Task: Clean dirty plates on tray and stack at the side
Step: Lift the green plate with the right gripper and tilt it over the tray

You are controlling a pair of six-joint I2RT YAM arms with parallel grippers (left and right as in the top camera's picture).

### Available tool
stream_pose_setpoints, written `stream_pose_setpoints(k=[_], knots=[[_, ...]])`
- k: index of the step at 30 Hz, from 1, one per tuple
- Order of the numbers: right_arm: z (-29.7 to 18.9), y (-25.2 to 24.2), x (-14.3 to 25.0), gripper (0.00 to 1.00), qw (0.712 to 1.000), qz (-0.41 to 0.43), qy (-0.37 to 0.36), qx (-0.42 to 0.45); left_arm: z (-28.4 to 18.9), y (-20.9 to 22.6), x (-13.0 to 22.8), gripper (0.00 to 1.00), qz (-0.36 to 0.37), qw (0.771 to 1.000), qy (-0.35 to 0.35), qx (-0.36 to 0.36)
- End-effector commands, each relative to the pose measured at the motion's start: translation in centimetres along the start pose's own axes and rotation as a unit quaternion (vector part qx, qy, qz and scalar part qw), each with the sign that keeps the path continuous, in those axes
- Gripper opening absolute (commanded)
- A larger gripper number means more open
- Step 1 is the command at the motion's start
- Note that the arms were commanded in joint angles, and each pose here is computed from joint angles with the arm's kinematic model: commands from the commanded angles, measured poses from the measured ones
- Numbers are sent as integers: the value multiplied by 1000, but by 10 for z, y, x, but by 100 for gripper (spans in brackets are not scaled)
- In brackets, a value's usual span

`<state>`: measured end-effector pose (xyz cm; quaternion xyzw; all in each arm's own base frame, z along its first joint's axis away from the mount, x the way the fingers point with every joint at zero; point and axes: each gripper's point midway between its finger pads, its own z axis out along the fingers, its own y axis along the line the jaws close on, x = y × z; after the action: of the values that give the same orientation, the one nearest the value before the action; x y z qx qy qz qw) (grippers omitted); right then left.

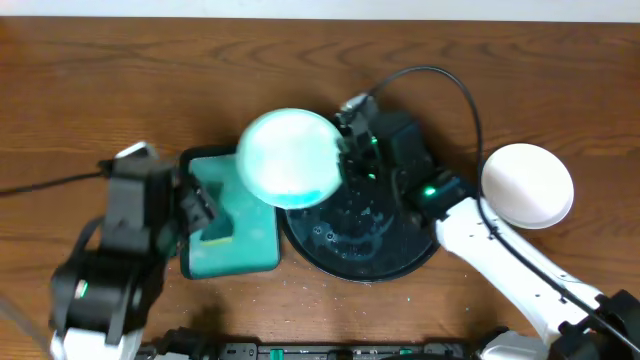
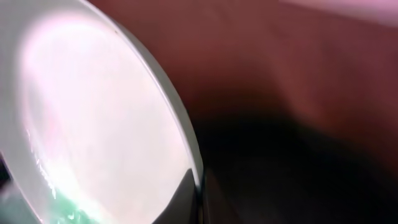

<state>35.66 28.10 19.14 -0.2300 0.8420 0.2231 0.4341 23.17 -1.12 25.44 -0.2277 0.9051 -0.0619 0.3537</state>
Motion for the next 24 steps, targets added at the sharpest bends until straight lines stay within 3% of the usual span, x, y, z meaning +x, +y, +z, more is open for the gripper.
stream_pose_setpoints(k=[1,6,11,24], knots=[[14,39,-14,1,995,-85,-40,-20,-29,0,-9,79,-10,998,-45,30],[15,52,-39,1,973,-188,-111,76,-52,4,-11,80,-17,995,-82,55],[7,86,-51,1,945,-281,-147,83,-59,5,-11,80,-19,994,-93,62],[-29,127,-78,1,898,-356,-215,143,-58,5,-11,80,-19,994,-91,61]])
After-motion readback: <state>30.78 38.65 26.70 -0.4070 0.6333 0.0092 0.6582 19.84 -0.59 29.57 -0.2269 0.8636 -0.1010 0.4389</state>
